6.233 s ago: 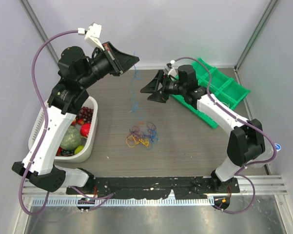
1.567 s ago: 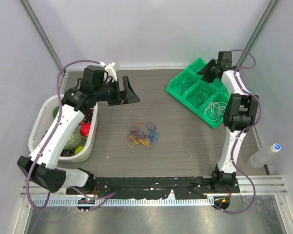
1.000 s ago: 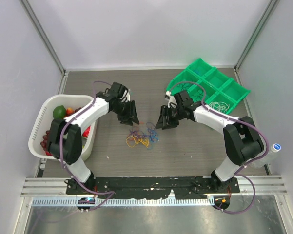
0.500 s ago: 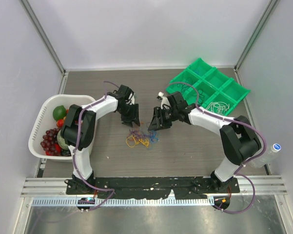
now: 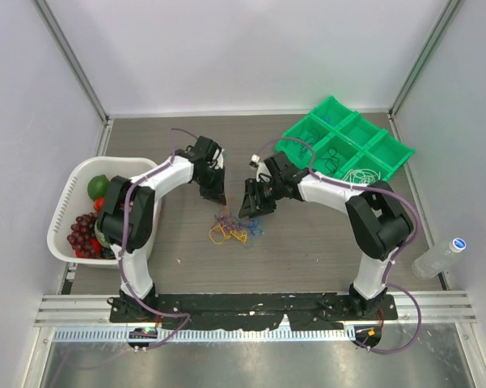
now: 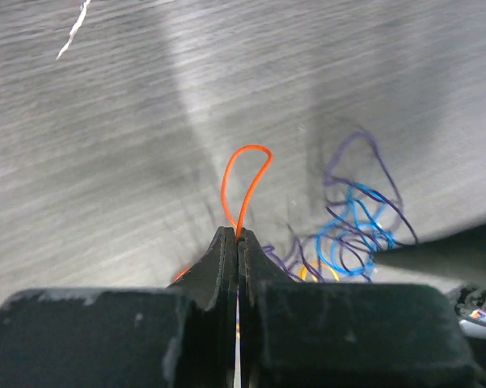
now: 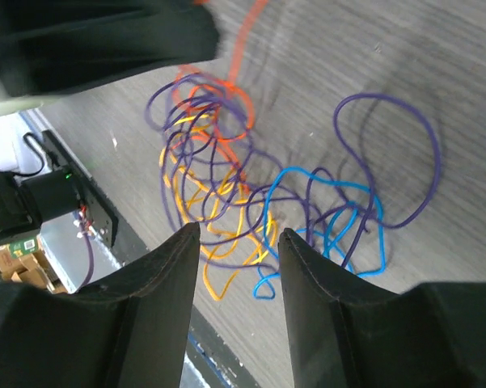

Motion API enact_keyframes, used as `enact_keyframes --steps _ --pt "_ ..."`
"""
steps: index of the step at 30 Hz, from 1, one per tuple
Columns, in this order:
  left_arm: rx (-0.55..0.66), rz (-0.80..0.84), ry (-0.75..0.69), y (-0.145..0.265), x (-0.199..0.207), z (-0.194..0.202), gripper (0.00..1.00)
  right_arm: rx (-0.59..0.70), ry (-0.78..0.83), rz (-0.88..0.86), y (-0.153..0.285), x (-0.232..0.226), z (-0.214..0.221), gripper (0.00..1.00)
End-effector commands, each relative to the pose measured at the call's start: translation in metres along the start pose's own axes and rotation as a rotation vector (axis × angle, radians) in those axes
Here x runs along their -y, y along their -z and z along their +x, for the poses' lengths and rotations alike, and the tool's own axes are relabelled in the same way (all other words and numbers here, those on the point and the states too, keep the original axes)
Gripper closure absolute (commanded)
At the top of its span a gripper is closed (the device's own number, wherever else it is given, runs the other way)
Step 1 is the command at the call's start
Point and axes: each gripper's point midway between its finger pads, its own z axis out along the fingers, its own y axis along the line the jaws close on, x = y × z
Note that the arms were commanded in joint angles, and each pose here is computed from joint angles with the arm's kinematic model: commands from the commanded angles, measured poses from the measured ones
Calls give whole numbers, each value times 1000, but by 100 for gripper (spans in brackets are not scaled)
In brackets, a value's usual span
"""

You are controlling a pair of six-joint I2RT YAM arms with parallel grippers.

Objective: Untangle the cables

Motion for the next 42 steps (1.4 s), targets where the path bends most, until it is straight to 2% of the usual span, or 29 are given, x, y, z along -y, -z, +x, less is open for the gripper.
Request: enact_keyframes --steps 1,5,13,18,21,23,27,32,35,38,42 --pt "194 63 -39 81 37 -30 100 -6 -17 67 -12 10 -6 52" --pt "343 138 -26 146 64 -40 100 -24 -29 134 -20 28 -4 53" --pt "769 290 -90 313 116 -60 100 -65 -70 176 -31 43 4 59" --pt "1094 446 -210 433 154 -58 100 -81 -77 190 -34 48 5 61" --pt "1225 522 -289 487 172 -49 100 -83 -71 187 -33 47 6 61" --pt "1248 536 -294 500 176 -48 100 -71 -50 183 -26 42 0 60" --pt "1221 543 -292 495 179 -52 100 10 46 113 3 7 -27 55" --pt "1210 556 -283 488 181 -56 100 157 253 21 50 -48 -62 38" --pt "1199 574 -275 486 184 -58 100 262 357 -53 83 -86 -78 33" --pt "1164 567 -241 475 181 -62 100 393 385 -61 116 -110 -99 29" --pt "1093 547 -205 450 176 -66 100 523 337 -189 156 -139 -124 29"
